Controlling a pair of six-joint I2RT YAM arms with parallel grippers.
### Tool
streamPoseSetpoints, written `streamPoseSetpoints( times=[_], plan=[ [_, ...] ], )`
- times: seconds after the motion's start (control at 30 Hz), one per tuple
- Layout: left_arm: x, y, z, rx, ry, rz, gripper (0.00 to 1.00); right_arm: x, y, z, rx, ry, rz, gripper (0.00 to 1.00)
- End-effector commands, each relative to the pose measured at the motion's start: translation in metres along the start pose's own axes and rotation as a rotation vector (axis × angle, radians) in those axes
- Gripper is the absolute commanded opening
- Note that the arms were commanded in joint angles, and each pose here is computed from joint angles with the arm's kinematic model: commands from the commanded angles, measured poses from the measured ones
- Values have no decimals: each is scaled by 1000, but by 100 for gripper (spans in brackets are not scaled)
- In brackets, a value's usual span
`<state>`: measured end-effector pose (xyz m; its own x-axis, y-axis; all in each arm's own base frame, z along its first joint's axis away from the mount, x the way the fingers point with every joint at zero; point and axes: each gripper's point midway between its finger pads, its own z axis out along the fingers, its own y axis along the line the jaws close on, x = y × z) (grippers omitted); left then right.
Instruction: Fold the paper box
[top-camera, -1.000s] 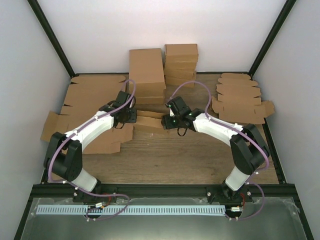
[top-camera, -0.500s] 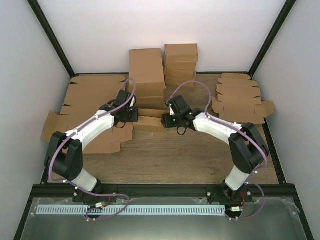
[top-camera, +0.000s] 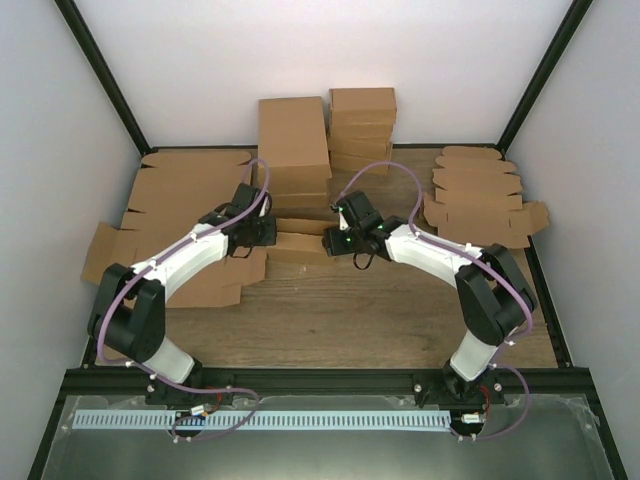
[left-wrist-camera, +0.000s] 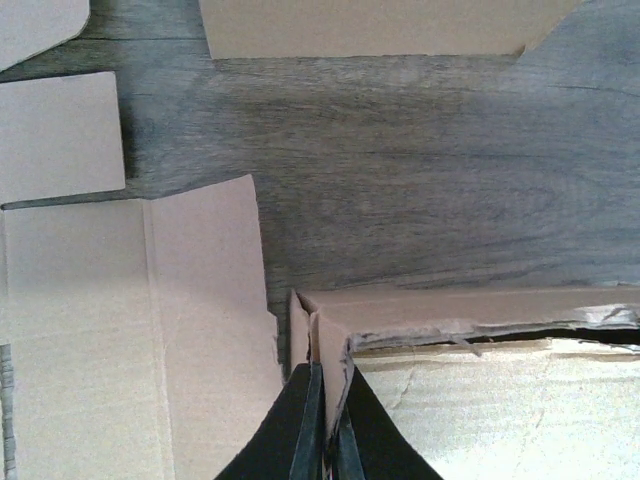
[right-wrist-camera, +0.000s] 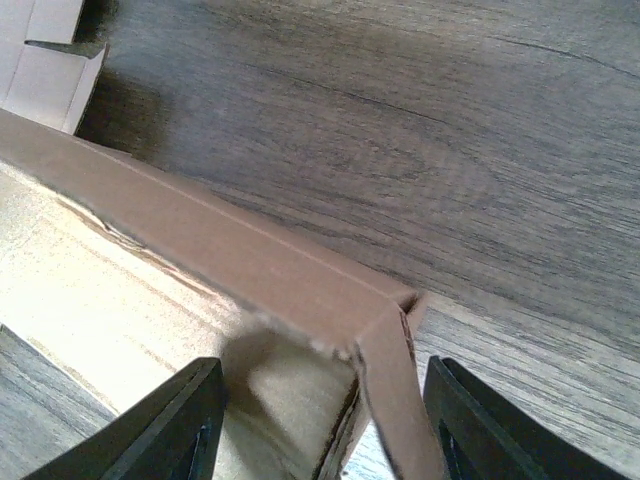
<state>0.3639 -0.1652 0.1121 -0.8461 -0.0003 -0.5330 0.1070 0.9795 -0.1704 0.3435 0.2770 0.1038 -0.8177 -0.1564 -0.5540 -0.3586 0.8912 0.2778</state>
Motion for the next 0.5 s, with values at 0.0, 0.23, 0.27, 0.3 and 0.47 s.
streamPoseSetpoints(
  times=[0.0,0.23,0.27,0.3,0.47],
  plan=[
    [25,8,11,-13,62,-25,5,8,-11,11,44,48,23,57],
    [34,17,11,-57,82,-6,4,9,-13,14,51,54,29,56],
    [34,19,9,-69,85,-1,4,9,-14,14,54,55,31,57],
    [34,21,7,-81,86,2,4,9,-14,14,57,55,32,56],
    [35,20,-1,-73,100,9,4,7,-16,14,66,51,35,56]
  ],
)
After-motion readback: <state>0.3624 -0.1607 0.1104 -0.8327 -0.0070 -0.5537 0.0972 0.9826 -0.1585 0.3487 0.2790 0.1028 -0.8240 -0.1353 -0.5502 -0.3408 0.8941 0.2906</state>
